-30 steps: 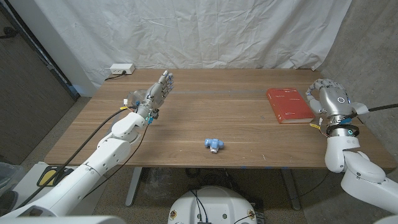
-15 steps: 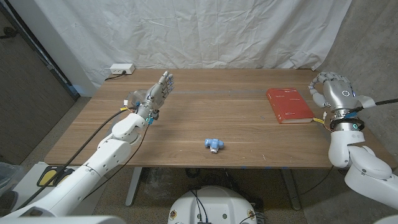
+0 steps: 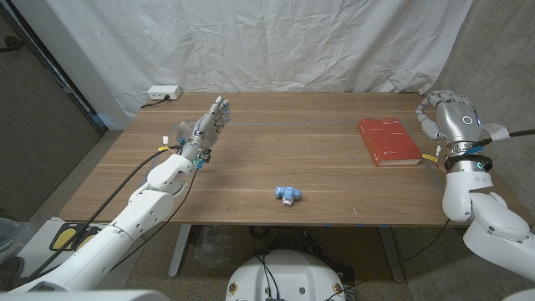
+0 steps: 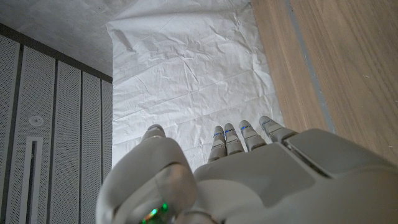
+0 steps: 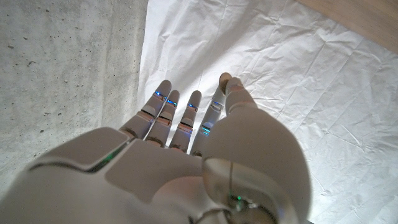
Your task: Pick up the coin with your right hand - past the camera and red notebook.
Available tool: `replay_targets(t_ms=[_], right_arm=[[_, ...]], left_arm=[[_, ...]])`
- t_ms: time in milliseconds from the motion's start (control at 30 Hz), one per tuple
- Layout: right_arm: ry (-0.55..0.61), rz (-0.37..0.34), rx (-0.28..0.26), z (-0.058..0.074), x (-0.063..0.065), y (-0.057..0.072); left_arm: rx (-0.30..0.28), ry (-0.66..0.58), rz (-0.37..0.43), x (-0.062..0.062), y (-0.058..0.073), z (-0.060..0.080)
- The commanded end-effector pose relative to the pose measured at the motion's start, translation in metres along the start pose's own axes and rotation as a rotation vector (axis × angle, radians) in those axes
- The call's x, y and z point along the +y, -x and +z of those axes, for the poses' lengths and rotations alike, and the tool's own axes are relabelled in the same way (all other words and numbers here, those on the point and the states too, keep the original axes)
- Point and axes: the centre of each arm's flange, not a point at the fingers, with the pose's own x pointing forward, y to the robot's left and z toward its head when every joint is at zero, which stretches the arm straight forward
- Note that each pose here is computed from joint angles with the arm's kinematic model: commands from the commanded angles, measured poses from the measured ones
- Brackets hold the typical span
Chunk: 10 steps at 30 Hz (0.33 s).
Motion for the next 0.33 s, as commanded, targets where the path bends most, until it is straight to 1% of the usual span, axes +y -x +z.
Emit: replay_targets(t_ms=[33, 133, 333], right_arm=[[-0.005, 0.006, 0.001, 0.0053, 0.0026, 0.0024], [-0.003, 0.006, 0.003, 0.0059, 0.0031, 0.0017], [-0.008, 0.005, 0.001, 0.0044, 0.0048, 0.0034]], left_arm=[[0.032, 0.001, -0.017, -0.0002, -0.0019, -0.0079], [0.029, 0.001, -0.010, 0.0005, -0.0015, -0.0067], [0.018, -0.018, -0.013, -0.0005, -0.0033, 0.0006]])
